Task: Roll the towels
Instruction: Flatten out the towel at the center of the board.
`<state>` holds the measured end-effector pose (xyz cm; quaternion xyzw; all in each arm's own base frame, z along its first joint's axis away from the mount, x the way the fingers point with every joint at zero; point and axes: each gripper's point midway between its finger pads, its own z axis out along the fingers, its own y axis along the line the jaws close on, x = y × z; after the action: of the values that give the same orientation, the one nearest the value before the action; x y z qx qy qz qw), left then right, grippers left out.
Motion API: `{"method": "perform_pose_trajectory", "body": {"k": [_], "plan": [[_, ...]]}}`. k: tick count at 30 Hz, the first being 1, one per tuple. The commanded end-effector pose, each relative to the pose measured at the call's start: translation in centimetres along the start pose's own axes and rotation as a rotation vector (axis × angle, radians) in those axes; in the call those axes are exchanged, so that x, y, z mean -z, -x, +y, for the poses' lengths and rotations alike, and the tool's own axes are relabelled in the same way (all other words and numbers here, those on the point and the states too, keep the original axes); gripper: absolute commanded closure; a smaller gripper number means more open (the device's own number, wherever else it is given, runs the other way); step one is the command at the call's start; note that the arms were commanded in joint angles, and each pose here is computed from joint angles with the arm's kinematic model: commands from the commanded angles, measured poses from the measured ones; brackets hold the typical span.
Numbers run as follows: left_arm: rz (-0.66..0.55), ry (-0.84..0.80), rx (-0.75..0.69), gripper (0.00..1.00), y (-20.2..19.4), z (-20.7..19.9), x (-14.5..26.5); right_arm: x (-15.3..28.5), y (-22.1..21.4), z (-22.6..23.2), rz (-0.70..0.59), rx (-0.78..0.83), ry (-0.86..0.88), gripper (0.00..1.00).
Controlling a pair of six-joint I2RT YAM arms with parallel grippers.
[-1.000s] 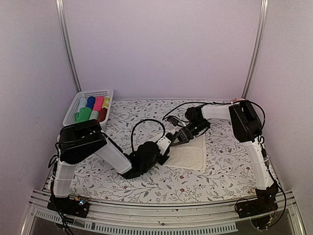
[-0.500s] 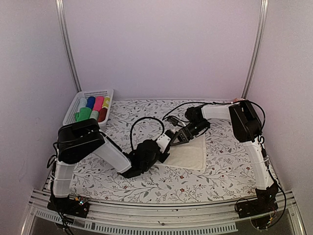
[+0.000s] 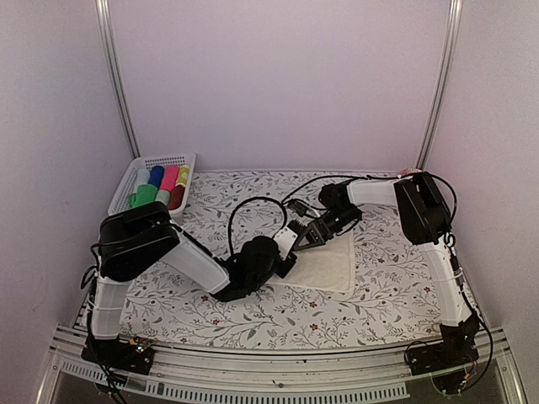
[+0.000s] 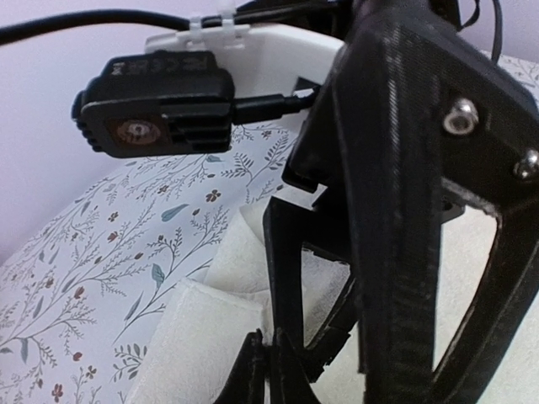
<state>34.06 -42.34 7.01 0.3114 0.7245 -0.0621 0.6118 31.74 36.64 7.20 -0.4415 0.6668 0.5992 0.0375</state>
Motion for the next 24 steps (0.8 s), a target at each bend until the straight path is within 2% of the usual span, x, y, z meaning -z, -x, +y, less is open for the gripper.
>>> {"method": "perform_pose_trajectory", "body": {"k": [1,5,11,15,18,20,24], "plan": [[0.051,0.007,0.021,1.00,-1.0,0.2,-0.5,0.0,0.3,0.2,-0.003,0.023,-0.001,0.24],[0.062,0.043,0.062,1.00,-1.2,1.4,0.1,0.2,0.5,0.5,-0.001,0.037,-0.009,0.22],[-0.005,0.057,0.177,1.00,0.8,4.6,2.5,2.8,1.2,1.1,-0.005,0.089,-0.077,0.13],[-0.060,0.045,0.265,1.00,3.0,7.0,4.4,5.5,1.6,1.3,0.015,0.155,-0.194,0.11],[-0.076,0.006,0.296,1.00,3.4,7.3,5.1,7.3,1.2,0.7,0.040,0.178,-0.294,0.09],[-0.087,-0.030,0.325,1.00,3.7,7.3,5.5,8.5,0.6,-0.5,0.087,0.166,-0.394,0.08],[-0.103,-0.140,0.420,1.00,4.0,7.6,6.6,12.0,0.3,-1.9,0.092,0.145,-0.539,0.08]]}}
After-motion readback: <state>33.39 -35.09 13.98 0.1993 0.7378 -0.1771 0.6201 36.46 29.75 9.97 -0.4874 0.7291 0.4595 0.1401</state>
